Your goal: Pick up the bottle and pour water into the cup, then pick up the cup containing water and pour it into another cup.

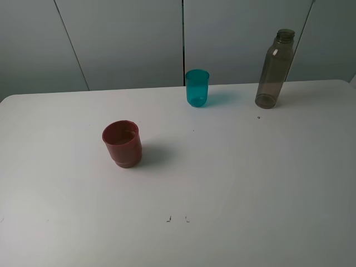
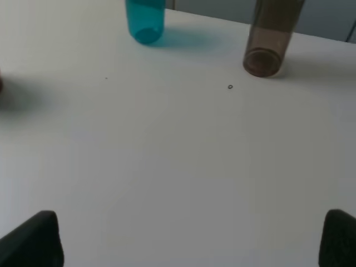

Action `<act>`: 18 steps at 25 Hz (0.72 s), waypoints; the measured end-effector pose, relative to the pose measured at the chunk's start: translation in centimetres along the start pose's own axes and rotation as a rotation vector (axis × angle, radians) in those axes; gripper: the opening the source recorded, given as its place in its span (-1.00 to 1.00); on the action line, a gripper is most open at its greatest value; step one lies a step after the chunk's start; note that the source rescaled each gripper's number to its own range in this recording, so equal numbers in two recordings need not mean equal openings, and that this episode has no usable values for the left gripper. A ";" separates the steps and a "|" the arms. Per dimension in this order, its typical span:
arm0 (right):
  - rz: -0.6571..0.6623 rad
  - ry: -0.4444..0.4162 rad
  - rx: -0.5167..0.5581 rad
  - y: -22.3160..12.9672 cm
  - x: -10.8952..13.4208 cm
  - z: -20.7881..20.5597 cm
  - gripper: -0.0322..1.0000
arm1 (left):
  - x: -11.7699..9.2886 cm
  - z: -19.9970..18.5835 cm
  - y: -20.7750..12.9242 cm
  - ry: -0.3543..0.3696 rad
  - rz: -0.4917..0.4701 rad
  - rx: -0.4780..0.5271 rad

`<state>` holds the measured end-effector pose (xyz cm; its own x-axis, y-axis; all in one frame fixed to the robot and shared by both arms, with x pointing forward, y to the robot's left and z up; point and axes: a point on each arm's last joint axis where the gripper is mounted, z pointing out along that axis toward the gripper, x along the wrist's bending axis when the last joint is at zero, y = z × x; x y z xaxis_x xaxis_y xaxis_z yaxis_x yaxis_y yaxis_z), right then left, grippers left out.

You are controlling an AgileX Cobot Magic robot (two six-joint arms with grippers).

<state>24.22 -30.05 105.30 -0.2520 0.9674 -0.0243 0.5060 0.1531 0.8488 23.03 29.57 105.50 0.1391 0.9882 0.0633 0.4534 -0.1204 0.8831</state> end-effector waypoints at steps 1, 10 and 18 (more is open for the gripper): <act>0.016 -0.025 0.001 0.0 0.0 0.0 1.00 | 0.0 0.0 0.0 0.000 0.000 0.000; 0.107 -0.178 -0.055 -0.5 0.1 -0.8 1.00 | 0.0 0.0 0.0 0.000 0.000 0.000; 0.133 -0.192 -0.062 -0.6 0.3 -0.9 1.00 | 0.0 0.0 0.0 0.000 0.000 0.000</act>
<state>23.14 -30.00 105.27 -0.0220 0.9997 -0.0052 0.4714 0.0149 0.8818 23.03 29.57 105.50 0.1391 0.9882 0.0633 0.4534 -0.1204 0.8831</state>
